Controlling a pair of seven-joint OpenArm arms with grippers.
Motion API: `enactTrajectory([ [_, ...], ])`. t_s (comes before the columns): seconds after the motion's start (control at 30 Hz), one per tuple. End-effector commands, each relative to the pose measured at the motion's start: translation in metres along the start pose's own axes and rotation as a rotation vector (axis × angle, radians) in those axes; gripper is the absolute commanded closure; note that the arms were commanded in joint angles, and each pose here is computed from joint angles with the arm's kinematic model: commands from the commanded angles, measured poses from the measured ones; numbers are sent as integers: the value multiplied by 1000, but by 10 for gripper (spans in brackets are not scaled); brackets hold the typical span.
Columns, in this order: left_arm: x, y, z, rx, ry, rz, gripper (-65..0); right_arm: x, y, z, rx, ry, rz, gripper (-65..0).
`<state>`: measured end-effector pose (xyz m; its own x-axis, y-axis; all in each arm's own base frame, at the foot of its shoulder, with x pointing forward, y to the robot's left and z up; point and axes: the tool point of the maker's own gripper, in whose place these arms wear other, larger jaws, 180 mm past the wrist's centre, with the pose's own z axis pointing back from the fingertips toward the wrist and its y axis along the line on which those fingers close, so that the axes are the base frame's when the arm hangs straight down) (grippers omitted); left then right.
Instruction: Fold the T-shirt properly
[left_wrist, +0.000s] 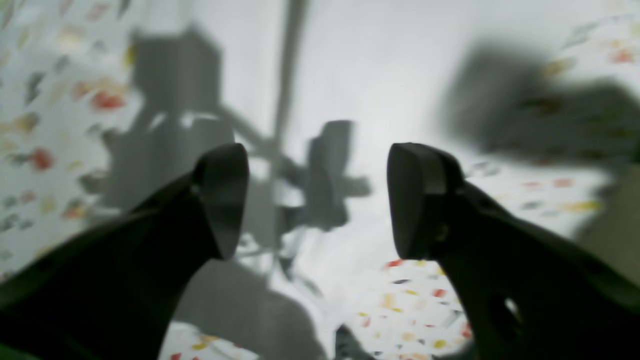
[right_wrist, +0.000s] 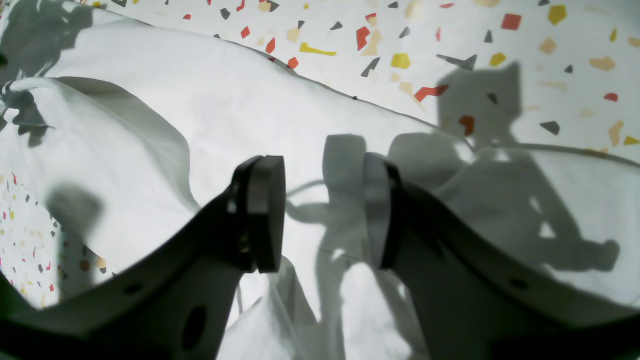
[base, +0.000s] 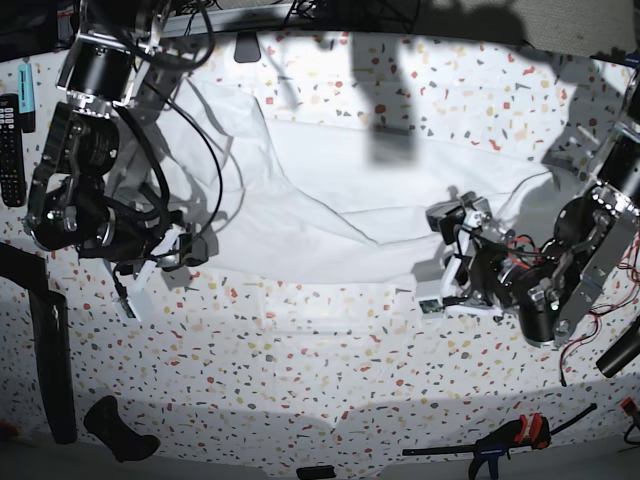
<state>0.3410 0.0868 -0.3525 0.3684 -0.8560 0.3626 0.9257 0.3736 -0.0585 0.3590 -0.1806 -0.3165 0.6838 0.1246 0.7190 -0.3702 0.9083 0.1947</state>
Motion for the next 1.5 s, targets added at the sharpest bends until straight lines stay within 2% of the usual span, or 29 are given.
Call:
enactTrajectory([
  [0.0,6,15,11,42,-23,-4,-437,19,-1,6,-1,-56,28,-257],
  [0.1,-3,13,2,-13,-11,64,-437,18,-1,6,-1,-54,28,-257],
  [0.2,-9,-9,-3,-170,2,149,-437,18,-1,6,-1,-53,27,-257],
  [0.27,-6,-18,-3,-232,-21,179,-437,18,-1,6,0,-54,27,-257],
  [0.4,-1,-15,-3,-223,-51,182,-437,18,-1,6,0,-54,27,-257],
  [0.53,4,1,-6,-134,-86,165,-437,18,-1,6,0,-54,27,-257],
  [0.67,-4,0,-11,-121,-65,163,-437,18,-1,6,-1,-54,28,-257],
  [0.97,-28,-40,-36,-237,20,190,-436,18,-1,6,-1,-54,28,-257],
  [1.17,-13,-45,-22,-312,-50,220,-436,18,-1,6,-1,-54,28,-257],
  [1.27,-17,-46,-15,-338,-46,233,-436,18,-1,6,-1,-54,28,-257],
  [1.47,-18,-56,-7,-419,-105,291,-436,18,-1,6,-1,-54,28,-257],
])
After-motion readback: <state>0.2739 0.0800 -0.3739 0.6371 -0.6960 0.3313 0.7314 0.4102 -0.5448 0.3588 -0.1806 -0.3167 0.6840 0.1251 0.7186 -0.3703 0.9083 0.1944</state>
